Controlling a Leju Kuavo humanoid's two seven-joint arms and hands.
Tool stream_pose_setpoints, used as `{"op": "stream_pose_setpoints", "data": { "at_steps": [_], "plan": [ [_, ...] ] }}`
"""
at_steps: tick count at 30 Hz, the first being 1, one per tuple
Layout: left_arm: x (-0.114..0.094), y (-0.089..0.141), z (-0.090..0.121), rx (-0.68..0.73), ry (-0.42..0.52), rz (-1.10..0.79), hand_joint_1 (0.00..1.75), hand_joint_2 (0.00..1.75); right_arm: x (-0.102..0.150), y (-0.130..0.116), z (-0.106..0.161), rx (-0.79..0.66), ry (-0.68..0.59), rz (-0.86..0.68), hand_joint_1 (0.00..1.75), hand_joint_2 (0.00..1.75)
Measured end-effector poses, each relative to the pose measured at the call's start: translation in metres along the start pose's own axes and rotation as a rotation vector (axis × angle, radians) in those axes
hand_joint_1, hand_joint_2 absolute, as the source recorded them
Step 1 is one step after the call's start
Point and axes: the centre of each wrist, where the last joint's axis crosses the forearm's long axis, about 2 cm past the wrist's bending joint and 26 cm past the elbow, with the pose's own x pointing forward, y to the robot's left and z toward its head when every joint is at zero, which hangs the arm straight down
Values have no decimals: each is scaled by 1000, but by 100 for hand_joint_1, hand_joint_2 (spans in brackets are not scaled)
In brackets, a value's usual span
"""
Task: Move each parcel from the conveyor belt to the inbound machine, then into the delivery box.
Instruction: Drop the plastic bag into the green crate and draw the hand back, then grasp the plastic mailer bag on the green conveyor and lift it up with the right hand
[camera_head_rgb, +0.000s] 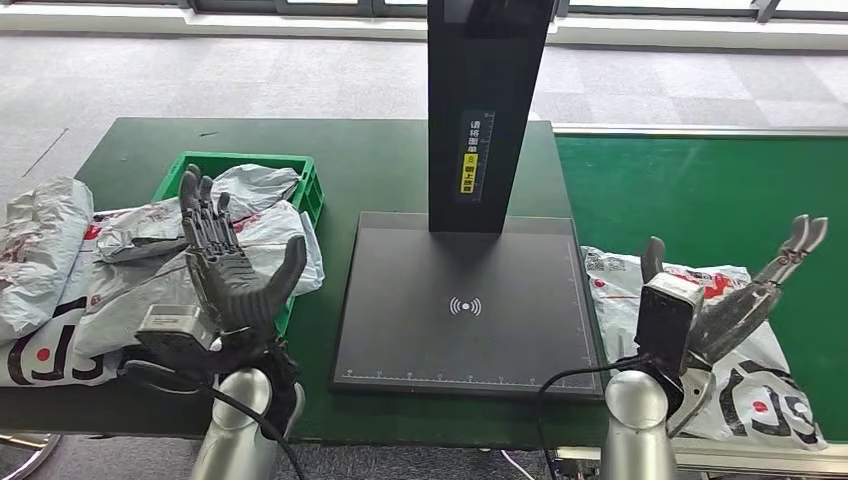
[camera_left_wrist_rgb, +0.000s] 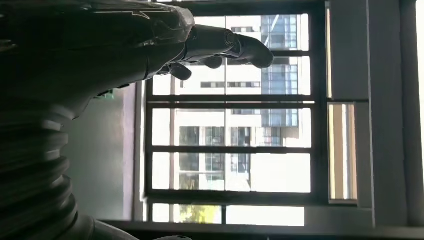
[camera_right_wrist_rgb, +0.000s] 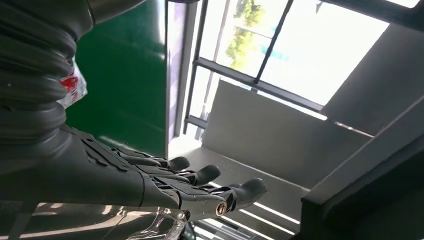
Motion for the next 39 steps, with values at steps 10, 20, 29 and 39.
{"op": "stream_pose_setpoints", "data": {
  "at_steps": [10, 20, 29, 39],
  "plan": [
    [18, -29, 26, -120, 38, 158, 0, 175, -50, 0, -3, 51, 170, 152, 0, 175],
    [17, -27, 26, -139, 39, 169, 0, 175, -102, -6, -3, 125, 404, 309, 0, 175],
    [18, -27, 23, -143, 22, 165, 0, 175, -124, -2, -2, 212, 552, 392, 0, 175],
    [19, -25, 22, -157, 6, 142, 0, 175, -134, 9, 16, 366, 759, 459, 0, 175]
  ]
}}
